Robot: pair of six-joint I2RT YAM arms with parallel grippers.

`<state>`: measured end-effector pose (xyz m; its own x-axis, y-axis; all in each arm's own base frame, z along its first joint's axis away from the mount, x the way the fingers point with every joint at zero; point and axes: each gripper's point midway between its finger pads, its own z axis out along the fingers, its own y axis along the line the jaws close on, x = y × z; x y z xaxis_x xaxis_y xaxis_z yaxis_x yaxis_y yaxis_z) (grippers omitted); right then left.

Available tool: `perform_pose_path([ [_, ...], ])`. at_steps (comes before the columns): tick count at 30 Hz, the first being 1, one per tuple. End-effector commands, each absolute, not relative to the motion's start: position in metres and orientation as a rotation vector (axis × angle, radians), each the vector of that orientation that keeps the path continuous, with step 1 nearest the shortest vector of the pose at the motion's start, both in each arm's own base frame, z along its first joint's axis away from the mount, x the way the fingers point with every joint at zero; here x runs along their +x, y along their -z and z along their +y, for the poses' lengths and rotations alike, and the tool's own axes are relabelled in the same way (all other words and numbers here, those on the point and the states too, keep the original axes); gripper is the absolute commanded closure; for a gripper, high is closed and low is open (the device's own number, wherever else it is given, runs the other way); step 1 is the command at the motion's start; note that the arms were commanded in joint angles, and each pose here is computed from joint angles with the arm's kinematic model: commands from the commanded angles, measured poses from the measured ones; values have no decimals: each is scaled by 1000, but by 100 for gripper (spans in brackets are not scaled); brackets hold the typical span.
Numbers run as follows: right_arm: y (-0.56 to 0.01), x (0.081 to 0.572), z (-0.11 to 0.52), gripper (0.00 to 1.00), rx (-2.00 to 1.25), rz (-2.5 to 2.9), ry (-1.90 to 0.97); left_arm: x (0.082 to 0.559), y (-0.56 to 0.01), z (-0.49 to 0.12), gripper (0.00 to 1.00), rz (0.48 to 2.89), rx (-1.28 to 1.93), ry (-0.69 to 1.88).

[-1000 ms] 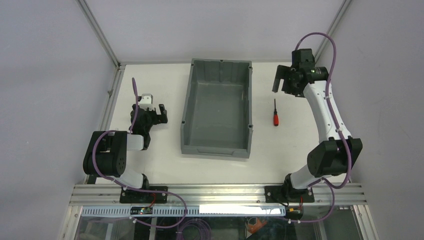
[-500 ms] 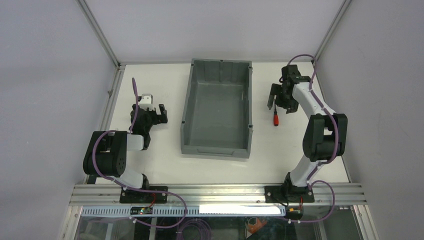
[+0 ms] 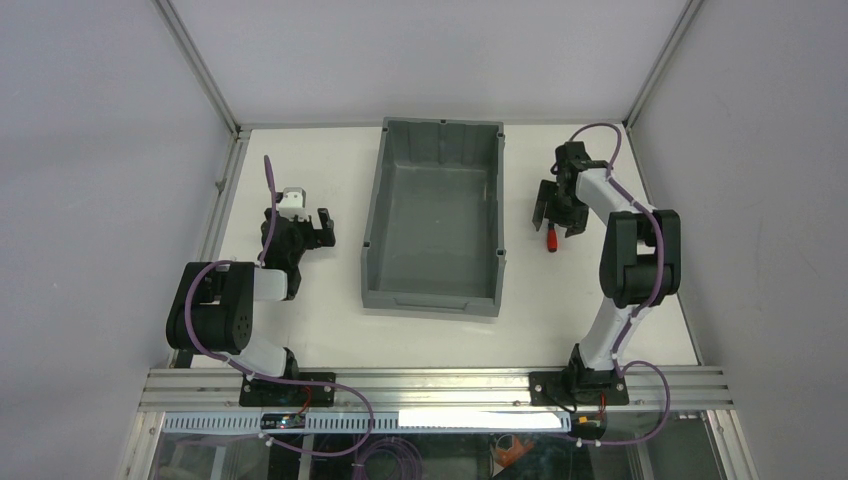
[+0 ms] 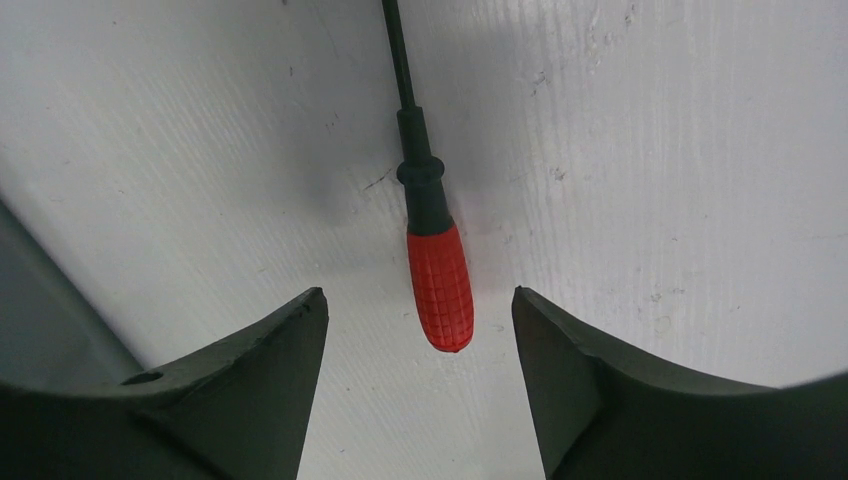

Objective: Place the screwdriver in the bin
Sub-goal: Pick up the screwdriver from the center of the board.

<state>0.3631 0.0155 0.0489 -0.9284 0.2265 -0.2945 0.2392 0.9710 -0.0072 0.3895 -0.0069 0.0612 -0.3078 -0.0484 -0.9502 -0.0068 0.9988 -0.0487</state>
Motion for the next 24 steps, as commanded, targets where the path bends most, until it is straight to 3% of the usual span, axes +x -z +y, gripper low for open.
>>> perform_pose_path([
  [1,-39,370,11,32,373,2805,69,393,-79,-15,1,1824,-23,76],
  [15,-20,365,8,52,371,2845,101,393,-79,-15,1,1824,-22,76],
  [24,-19,364,8,80,363,2855,108,393,-79,-15,1,1824,-22,76],
])
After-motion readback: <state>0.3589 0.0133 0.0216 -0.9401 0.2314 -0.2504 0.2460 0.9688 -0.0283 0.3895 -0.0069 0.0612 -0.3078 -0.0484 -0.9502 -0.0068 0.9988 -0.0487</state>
